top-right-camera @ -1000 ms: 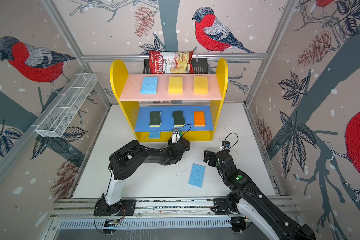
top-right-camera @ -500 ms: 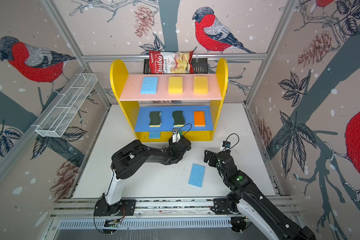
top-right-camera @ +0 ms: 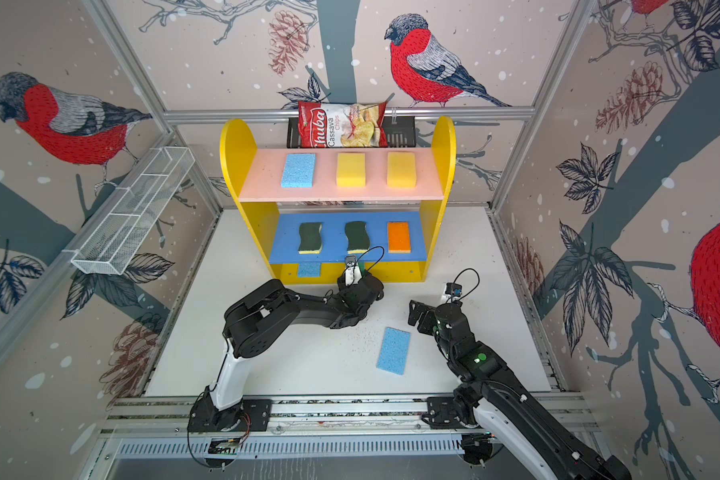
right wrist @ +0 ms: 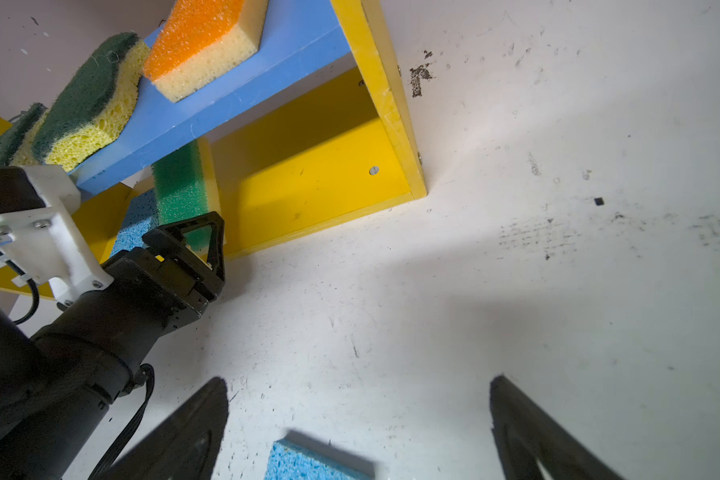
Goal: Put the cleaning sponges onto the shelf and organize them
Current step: 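Push the held green sponge under the blue shelf beside the standing blue sponge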
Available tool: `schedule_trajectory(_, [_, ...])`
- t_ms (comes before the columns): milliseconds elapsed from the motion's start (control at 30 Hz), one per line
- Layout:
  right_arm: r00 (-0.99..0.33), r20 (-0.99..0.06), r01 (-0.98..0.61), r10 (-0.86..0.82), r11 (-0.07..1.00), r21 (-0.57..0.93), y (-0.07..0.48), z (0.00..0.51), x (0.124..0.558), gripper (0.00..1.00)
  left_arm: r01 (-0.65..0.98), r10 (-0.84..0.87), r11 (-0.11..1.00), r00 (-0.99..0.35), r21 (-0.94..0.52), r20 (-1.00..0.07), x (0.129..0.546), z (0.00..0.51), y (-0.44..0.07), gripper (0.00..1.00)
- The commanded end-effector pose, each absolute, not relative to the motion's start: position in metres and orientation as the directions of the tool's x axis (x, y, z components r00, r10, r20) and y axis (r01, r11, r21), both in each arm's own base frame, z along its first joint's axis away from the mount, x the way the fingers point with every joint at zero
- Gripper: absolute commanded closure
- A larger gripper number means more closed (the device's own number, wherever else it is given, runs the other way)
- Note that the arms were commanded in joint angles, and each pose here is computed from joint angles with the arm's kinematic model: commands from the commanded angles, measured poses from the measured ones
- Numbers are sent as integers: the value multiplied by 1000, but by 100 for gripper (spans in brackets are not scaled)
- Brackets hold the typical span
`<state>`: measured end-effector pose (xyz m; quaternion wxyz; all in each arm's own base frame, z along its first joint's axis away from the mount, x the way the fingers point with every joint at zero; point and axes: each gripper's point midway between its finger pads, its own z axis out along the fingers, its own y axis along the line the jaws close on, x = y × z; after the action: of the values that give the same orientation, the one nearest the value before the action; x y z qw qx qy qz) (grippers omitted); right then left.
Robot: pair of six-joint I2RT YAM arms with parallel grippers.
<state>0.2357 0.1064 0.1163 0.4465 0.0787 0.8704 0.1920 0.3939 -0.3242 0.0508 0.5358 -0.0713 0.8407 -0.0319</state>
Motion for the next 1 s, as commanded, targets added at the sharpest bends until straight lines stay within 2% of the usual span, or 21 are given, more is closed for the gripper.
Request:
schedule_trajectory(0, [-591,-743,-33,313,911,410,107,116,235,2,-62,-80,997,-532,-55,-843,382,19,-317,33])
schedule_trajectory(967, [-586,-746,-40,317,908,418,107,120,235,2,-110,-84,994,-579,-24,-811,379,10,-311,27])
